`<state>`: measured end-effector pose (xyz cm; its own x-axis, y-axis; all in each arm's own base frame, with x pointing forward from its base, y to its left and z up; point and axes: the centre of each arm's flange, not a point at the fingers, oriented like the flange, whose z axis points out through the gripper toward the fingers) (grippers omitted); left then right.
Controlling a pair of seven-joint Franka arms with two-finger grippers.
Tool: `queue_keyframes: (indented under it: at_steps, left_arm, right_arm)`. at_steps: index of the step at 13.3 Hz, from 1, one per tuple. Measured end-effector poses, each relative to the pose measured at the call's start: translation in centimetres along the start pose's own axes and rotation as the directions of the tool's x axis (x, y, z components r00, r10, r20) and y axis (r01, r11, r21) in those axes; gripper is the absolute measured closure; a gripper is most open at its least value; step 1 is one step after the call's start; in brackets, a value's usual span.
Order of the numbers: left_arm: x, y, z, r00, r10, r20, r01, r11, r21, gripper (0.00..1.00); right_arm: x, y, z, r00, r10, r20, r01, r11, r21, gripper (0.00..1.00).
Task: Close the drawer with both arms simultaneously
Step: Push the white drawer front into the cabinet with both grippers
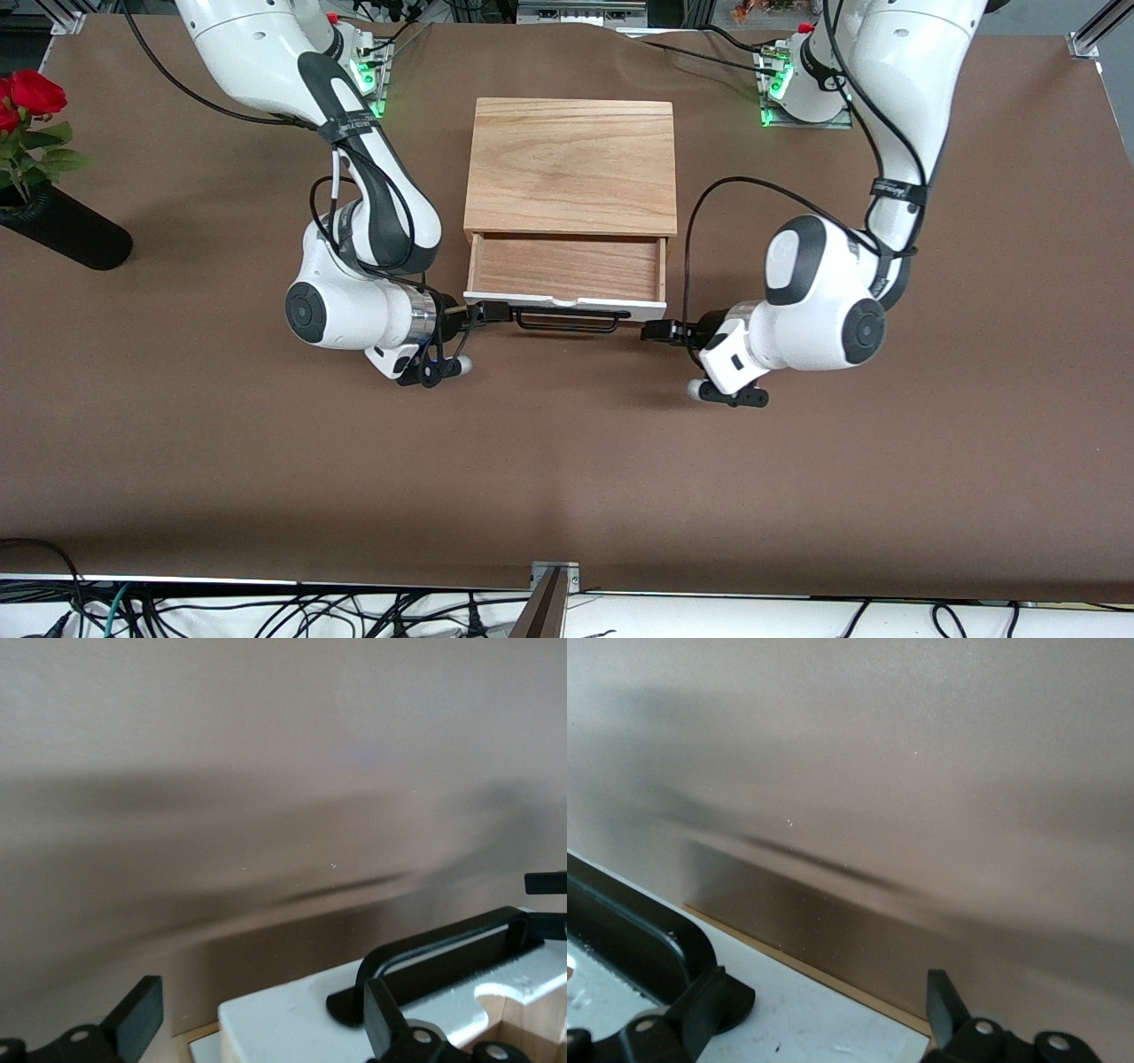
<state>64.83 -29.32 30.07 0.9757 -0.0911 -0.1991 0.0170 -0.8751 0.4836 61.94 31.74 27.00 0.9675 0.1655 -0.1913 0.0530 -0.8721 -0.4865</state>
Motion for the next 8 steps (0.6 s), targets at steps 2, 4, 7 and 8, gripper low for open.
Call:
queue_keyframes:
  at_steps: [2, 4, 7, 8]
  left_arm:
    - [-0.3, 0.8, 1.5, 1.000, 0.004, 0.008, -0.004, 1.000, 0.007, 0.00]
    - [-0.5, 1.3, 1.8, 1.000, 0.011, 0.017, -0.012, 1.000, 0.004, 0.00]
    - [-1.5, 2.4, 2.8, 0.997, 0.024, 0.073, -0.023, 1.000, -0.002, 0.00]
    - [-2.2, 2.9, 3.4, 0.993, 0.030, 0.118, -0.030, 1.000, -0.002, 0.00]
  right_arm:
    - [-0.3, 0.0, 0.0, 1.000, 0.006, 0.024, -0.006, 1.000, 0.004, 0.00]
    - [-0.9, -0.1, 0.0, 0.998, 0.017, 0.056, -0.017, 1.000, 0.008, 0.00]
    - [-1.7, 0.0, 0.2, 0.993, 0.075, 0.096, -0.076, 0.997, 0.007, 0.00]
    - [-2.0, 0.0, 0.3, 0.990, 0.089, 0.107, -0.090, 0.996, 0.007, 0.00]
